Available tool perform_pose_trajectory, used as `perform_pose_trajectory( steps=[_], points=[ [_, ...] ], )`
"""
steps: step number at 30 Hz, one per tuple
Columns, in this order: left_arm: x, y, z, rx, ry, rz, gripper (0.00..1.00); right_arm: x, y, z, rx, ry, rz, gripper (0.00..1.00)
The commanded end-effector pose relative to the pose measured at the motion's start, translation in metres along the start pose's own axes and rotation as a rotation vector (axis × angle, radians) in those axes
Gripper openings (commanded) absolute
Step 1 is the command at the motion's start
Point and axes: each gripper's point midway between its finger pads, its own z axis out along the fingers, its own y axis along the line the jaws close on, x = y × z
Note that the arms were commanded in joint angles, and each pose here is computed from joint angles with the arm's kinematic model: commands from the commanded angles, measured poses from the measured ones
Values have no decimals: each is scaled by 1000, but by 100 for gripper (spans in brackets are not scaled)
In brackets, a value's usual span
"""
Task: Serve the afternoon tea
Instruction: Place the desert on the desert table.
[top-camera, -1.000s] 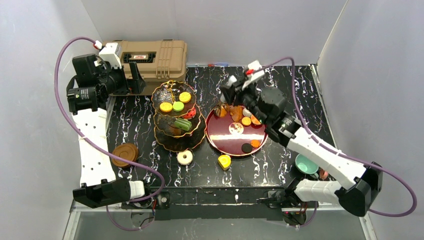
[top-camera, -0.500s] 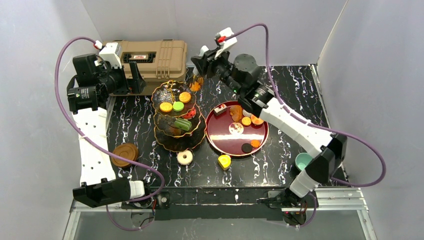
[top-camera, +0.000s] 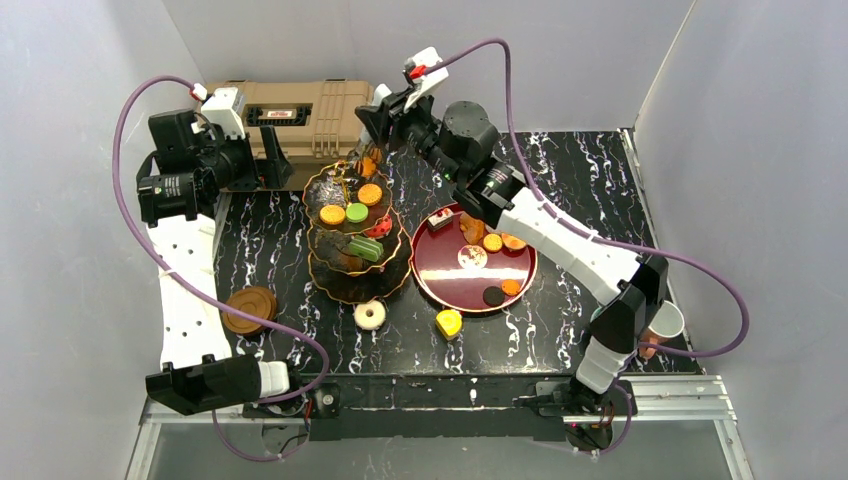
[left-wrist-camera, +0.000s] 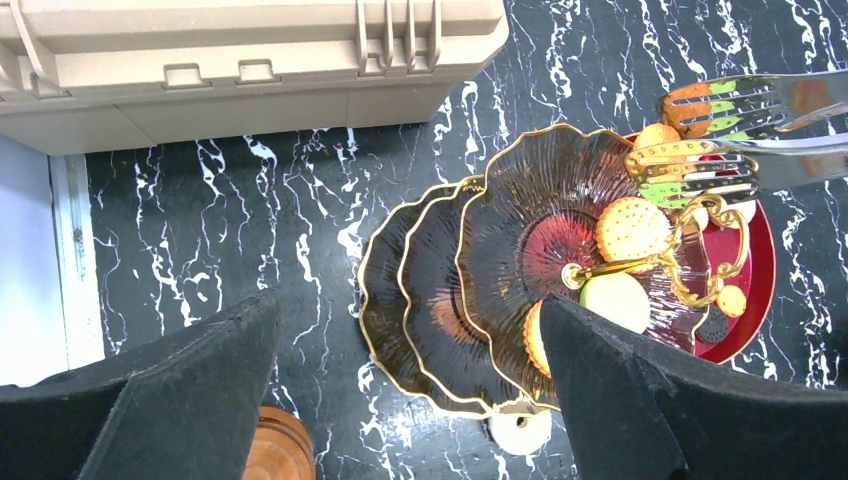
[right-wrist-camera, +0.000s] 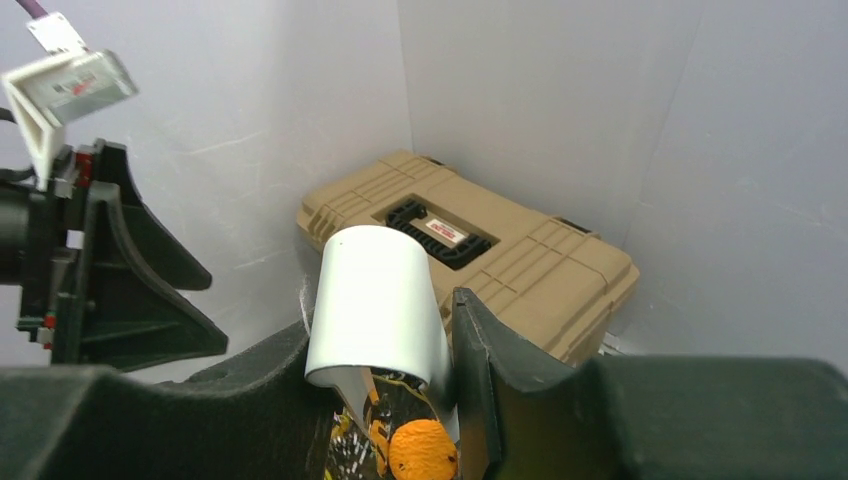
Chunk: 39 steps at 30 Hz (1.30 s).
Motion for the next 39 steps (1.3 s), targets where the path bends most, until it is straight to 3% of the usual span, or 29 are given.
perform_pose_trajectory(
  steps=[1, 7, 22, 26, 33, 39],
  points=[
    [-2, 0, -6, -2, -23, 15, 99, -40, 15, 9, -30, -134, 10, 22],
    [-3, 0, -6, -4, -27, 20, 99, -26, 23, 15, -38, -123, 20, 35],
    [-5, -1, -9, -5, -36, 27, 99, -43, 24, 11, -33, -168, 20, 50],
    [-6, -2, -10, -5, -39, 25, 99, -45, 23, 8, -27, -172, 17, 49],
    [-5, -2, -11, -8, -39, 28, 99, -63, 12, -7, 20, -200, -43, 32],
    [-6, -2, -11, -8, -41, 27, 99, -84, 1, -36, 66, -216, -96, 31]
  ],
)
